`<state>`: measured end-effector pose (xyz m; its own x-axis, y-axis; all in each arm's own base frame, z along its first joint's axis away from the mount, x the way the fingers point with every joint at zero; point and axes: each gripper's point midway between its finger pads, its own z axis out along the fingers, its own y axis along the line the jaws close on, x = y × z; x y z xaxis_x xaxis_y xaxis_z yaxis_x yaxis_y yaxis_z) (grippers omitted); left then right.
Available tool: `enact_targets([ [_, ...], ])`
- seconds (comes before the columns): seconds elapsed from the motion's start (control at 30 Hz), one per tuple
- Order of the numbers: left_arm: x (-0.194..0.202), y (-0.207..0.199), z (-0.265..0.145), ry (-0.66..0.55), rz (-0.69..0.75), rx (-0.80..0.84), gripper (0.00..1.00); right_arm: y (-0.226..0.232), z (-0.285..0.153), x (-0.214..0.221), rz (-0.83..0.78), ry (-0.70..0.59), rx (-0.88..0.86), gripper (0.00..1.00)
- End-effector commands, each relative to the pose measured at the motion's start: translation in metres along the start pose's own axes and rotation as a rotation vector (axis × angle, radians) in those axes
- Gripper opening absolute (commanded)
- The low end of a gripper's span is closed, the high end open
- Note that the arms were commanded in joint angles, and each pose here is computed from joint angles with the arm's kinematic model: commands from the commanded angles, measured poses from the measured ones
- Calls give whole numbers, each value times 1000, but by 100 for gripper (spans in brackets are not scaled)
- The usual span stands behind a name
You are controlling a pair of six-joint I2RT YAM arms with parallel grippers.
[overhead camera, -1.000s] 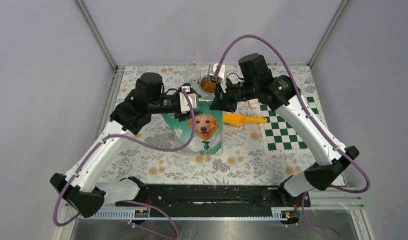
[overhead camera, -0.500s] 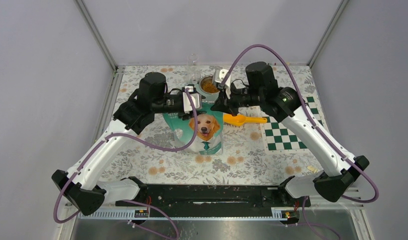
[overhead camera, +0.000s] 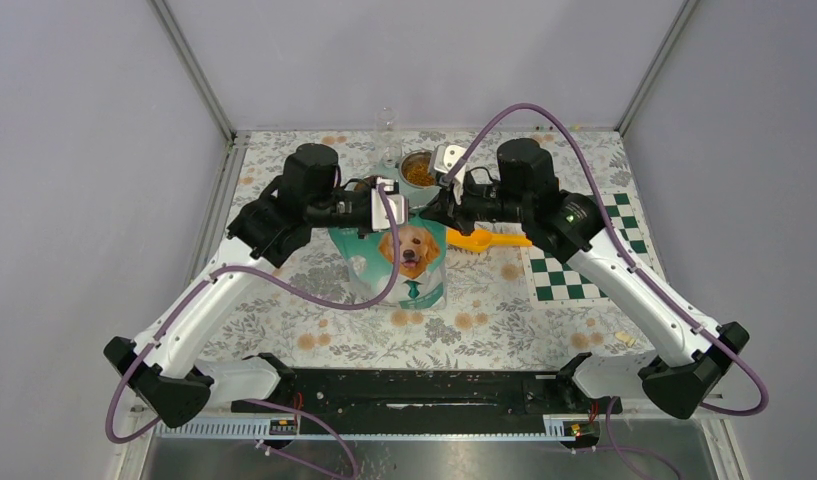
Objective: Serve the pet food
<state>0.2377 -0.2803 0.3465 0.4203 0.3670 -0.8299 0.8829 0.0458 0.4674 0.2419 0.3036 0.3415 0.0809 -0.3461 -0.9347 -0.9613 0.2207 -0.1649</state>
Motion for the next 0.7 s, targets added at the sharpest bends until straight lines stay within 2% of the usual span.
enact_targets([
  [0.0,19,12,-30,188,77,-80,0,-23,-33,-48,-9,-133,204,0],
  [0.27,83,-1,-82,613,56,-68,0,-33,-64,-45,4,-142,365,0],
  [0.4,92,-8,-98,694,42,-57,0,-40,-74,-39,7,-137,441,0],
  [0.67,101,-6,-128,759,-1,-136,0,-55,-96,-43,24,-189,594,0],
])
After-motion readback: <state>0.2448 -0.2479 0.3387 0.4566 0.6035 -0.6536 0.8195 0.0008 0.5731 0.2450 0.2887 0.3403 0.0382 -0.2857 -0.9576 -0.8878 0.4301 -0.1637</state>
